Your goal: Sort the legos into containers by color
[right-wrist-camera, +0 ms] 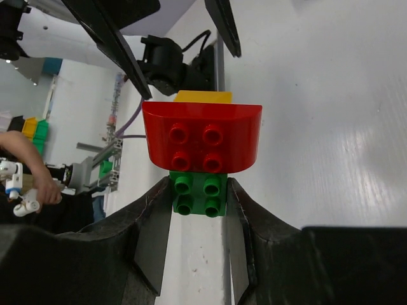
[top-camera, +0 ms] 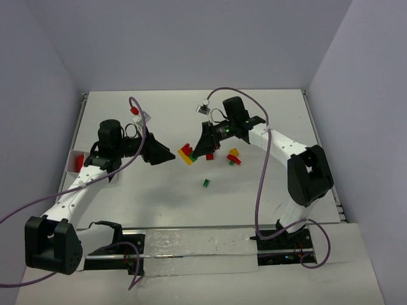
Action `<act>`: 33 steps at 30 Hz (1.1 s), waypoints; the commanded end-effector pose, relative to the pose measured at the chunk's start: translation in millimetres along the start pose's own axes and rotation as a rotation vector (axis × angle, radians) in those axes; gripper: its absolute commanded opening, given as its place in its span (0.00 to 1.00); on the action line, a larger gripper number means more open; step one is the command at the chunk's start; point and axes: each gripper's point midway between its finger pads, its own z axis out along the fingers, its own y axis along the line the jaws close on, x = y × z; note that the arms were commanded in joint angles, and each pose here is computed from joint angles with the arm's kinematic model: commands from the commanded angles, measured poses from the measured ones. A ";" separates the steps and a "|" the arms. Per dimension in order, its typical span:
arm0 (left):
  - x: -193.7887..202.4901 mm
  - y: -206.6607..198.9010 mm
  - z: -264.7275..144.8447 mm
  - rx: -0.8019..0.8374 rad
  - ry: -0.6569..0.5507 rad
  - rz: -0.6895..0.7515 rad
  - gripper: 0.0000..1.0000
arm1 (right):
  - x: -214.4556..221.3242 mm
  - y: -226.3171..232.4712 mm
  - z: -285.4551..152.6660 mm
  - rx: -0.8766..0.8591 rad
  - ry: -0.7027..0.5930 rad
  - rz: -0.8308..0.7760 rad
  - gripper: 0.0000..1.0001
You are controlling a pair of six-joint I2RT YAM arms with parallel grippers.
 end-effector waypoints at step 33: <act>9.0 -2.0 -12.8 0.157 -0.010 -0.156 0.00 | -20.8 9.2 -7.2 -0.021 -0.102 -0.050 0.00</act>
